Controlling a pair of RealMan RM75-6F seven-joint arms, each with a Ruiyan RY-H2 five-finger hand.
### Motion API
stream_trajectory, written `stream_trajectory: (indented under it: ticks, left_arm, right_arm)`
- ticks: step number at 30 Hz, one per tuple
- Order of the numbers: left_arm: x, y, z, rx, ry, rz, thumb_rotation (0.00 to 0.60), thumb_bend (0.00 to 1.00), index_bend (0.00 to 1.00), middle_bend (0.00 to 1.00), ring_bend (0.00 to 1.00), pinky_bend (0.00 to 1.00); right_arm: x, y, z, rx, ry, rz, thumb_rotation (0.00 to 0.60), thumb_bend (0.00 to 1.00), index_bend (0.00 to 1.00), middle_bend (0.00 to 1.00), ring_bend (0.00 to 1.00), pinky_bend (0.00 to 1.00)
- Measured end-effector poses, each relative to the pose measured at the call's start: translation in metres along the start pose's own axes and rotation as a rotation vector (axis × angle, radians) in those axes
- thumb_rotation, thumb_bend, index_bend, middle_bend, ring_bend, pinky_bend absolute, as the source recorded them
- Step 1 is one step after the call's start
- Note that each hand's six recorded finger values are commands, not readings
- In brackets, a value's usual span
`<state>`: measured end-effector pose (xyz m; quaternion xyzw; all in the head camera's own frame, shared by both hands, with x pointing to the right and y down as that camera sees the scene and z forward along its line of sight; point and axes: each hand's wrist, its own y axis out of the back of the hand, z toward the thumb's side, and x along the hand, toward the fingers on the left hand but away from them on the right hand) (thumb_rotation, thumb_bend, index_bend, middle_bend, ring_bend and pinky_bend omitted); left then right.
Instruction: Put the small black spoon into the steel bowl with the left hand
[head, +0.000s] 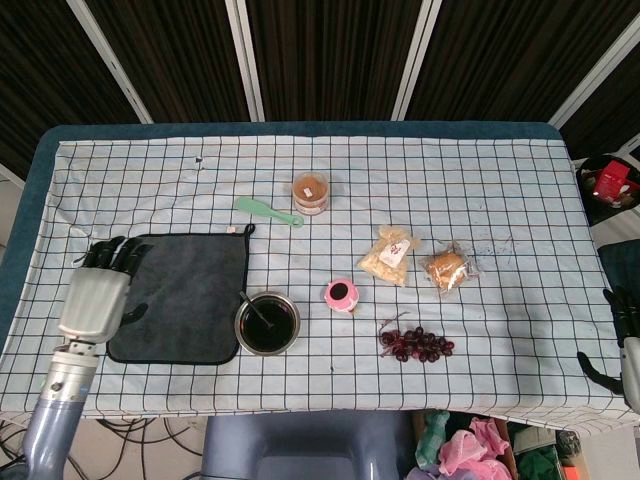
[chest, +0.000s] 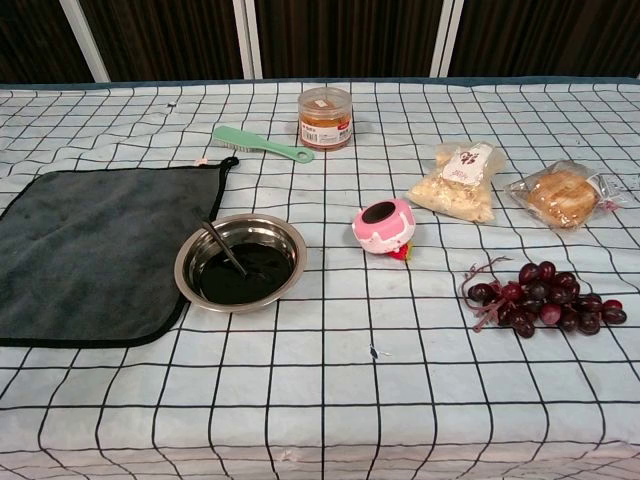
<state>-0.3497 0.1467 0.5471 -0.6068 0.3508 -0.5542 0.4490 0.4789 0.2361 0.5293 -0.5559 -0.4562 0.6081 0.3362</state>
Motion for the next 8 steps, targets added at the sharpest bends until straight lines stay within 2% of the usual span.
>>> stream_trajectory:
  ticks: [5, 8]
  left_arm:
    - [-0.034, -0.004, -0.050, -0.183, 0.076, -0.031, 0.600, 0.04, 0.17, 0.13, 0.08, 0.11]
    - [-0.054, -0.009, -0.078, -0.214, 0.107, -0.044, 0.600, 0.04, 0.17, 0.13, 0.08, 0.10]
  right_arm:
    - [0.000, -0.003, 0.005, 0.015, 0.020, 0.004, 0.600, 0.21, 0.00, 0.01, 0.09, 0.22]
    - [0.000, -0.003, 0.007, 0.018, 0.026, 0.001, 0.600, 0.21, 0.00, 0.01, 0.09, 0.22]
